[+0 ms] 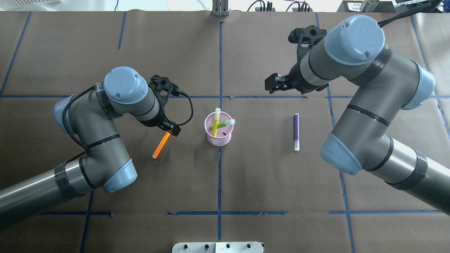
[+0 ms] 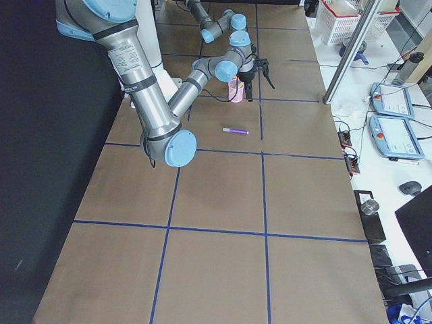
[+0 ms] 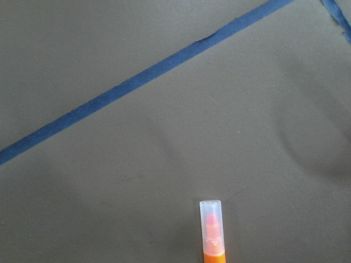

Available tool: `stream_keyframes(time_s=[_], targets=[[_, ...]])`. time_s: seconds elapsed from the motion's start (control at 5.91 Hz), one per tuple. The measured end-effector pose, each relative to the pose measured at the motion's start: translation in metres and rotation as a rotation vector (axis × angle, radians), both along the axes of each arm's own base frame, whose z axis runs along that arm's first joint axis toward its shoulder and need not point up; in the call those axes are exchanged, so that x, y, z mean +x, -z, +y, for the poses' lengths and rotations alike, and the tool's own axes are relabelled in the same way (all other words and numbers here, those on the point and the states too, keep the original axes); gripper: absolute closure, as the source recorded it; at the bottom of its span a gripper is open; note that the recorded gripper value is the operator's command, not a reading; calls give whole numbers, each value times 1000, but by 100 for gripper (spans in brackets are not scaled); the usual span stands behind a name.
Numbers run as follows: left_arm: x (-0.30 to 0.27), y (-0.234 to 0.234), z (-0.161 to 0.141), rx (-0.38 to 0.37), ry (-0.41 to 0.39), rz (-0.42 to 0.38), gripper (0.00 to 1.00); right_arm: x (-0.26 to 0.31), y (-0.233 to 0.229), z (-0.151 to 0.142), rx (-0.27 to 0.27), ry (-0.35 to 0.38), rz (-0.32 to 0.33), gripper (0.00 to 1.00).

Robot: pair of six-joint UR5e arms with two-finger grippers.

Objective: Collect pens into pen holder
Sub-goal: 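Raise the right gripper toward the purple marker while the left gripper descends, then close the left gripper on the orange highlighter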

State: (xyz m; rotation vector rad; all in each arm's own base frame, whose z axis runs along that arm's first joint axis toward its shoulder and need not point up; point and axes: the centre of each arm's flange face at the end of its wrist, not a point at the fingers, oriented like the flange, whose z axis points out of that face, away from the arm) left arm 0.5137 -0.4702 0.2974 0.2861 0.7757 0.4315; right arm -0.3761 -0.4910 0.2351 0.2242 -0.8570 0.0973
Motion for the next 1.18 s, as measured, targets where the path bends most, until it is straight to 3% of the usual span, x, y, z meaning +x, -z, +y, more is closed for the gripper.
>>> stream_keyframes(time_s=[0.17, 0.51, 1.02, 1.18], targets=[[8, -4, 0, -27, 13, -5, 0, 13, -10, -9, -46, -12, 33, 0], [15, -5, 1, -47, 23, -7, 0, 24, -14, -15, -87, -10, 45, 0], [19, -7, 0, -51, 22, -12, 1, 28, -9, -13, -83, -3, 29, 0], [19, -6, 0, -50, 21, -11, 10, 28, -8, -13, -82, -3, 29, 0]])
